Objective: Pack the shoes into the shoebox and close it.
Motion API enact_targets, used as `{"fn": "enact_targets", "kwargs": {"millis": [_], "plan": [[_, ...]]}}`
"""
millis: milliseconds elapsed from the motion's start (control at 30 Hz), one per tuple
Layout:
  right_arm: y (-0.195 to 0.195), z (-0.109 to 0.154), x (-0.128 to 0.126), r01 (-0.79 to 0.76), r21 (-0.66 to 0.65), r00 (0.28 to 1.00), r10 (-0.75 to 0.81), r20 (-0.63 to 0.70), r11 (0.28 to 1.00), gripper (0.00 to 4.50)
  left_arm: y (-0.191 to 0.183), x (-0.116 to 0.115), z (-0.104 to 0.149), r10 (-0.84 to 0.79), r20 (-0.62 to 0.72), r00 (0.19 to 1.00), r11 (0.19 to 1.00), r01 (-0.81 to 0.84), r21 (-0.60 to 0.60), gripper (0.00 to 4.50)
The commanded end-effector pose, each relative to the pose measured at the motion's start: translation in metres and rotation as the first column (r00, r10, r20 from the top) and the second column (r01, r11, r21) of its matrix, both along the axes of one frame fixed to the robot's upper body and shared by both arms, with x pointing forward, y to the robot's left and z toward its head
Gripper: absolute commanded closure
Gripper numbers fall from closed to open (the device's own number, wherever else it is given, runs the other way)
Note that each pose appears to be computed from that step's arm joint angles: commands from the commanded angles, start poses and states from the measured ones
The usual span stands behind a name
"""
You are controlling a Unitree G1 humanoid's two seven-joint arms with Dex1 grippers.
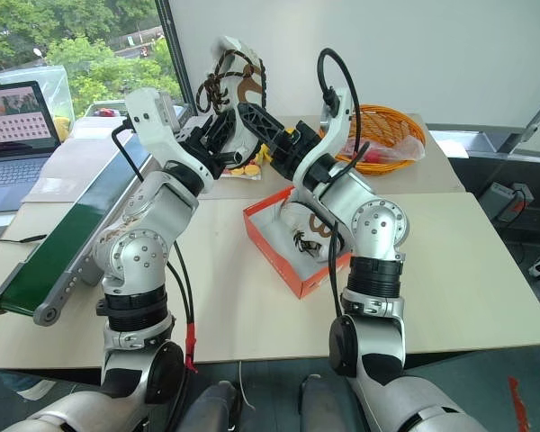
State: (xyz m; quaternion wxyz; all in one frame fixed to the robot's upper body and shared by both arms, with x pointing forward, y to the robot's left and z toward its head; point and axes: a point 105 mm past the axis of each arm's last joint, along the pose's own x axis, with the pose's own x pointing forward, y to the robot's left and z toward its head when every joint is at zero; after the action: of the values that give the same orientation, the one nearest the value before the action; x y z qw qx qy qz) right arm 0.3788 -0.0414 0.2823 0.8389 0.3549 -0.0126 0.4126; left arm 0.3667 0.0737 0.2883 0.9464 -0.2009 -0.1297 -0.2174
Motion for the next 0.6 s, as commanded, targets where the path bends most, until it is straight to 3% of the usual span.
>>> {"fn": "enact_targets", "kwargs": {"millis": [33, 100, 200, 500, 567, 600], "plan": [[-0.001, 0.016, -0.004, -0.003, 0.015, 0.998, 0.002, 0.064, 1.000, 0.00, -0.010, -0.014, 0.030, -0.045, 0.104, 0.994, 0.999, 0.047, -0.016, 3.81], [0.000, 0.016, -0.003, -0.004, 0.012, 0.998, 0.003, 0.068, 1.000, 0.00, -0.013, -0.014, 0.029, -0.053, 0.099, 0.994, 0.998, 0.055, -0.018, 3.81], [0.000, 0.018, -0.004, -0.015, 0.030, 0.997, 0.013, 0.073, 0.999, 0.73, -0.017, -0.015, 0.026, -0.070, 0.089, 0.994, 0.997, 0.071, -0.015, 3.85], [-0.001, 0.026, -0.009, -0.034, 0.065, 0.994, 0.027, 0.102, 0.997, 3.67, -0.006, -0.014, 0.014, -0.059, 0.037, 0.998, 0.998, 0.060, -0.015, 3.85], [-0.001, 0.027, -0.009, -0.035, 0.065, 0.994, 0.028, 0.105, 0.997, 3.98, -0.004, -0.014, 0.013, -0.057, 0.029, 0.998, 0.998, 0.057, -0.014, 3.85], [-0.001, 0.027, -0.009, -0.035, 0.065, 0.994, 0.028, 0.105, 0.997, 3.99, -0.002, -0.015, 0.013, -0.065, 0.028, 0.998, 0.997, 0.066, -0.028, 3.55]]}}
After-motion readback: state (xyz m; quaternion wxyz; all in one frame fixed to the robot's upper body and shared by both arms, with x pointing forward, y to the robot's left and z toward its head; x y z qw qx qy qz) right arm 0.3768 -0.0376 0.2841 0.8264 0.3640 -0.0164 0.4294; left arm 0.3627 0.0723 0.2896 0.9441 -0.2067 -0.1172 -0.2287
